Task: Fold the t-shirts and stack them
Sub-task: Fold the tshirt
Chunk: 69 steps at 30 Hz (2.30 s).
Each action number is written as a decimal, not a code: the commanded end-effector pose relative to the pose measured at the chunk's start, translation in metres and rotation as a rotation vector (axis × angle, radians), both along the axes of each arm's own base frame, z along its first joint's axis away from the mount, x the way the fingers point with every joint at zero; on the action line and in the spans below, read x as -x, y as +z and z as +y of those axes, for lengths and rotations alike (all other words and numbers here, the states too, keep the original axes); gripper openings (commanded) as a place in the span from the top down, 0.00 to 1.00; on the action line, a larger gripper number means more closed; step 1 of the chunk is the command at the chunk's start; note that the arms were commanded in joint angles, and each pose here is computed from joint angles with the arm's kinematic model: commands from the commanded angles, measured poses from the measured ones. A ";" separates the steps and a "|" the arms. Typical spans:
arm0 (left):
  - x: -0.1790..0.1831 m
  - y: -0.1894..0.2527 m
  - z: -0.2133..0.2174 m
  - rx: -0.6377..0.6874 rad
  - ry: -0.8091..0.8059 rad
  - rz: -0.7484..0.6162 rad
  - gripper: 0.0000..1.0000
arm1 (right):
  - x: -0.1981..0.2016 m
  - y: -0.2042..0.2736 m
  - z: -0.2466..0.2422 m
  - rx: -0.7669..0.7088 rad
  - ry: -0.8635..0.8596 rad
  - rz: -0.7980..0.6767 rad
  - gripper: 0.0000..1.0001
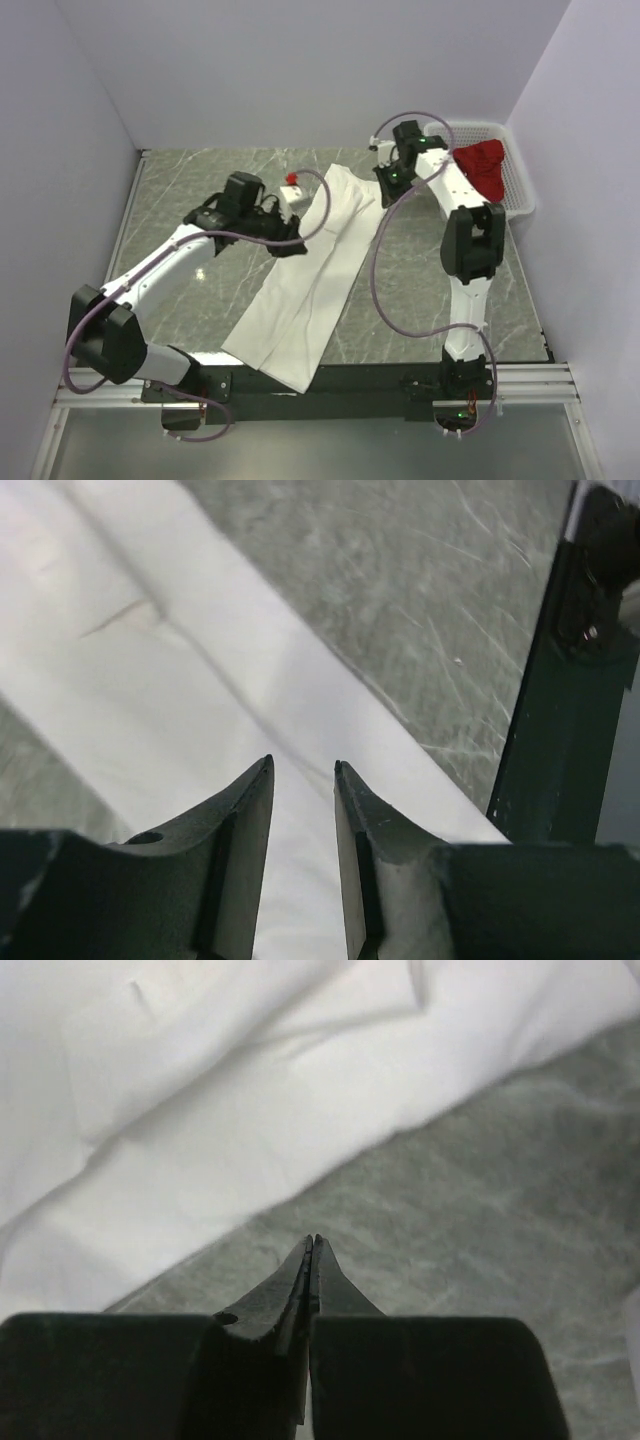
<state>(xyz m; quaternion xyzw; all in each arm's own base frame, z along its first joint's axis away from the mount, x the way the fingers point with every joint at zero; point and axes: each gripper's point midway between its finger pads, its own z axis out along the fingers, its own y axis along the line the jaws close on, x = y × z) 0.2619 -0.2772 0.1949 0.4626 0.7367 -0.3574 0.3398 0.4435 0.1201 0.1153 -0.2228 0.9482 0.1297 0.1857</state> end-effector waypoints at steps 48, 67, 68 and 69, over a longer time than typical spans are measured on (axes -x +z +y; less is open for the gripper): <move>-0.203 -0.091 0.063 0.063 0.552 0.401 0.65 | -0.064 0.072 0.067 0.156 0.072 -0.472 1.00; -0.270 -0.180 0.111 0.077 0.967 0.692 0.76 | 0.021 0.018 0.049 0.017 0.108 -0.168 1.00; -0.271 -0.177 0.112 0.089 0.977 0.697 0.76 | 0.019 0.023 0.049 0.016 0.112 -0.176 1.00; -0.269 -0.172 0.114 0.100 0.979 0.694 0.76 | 0.017 0.020 0.053 0.009 0.130 -0.167 1.00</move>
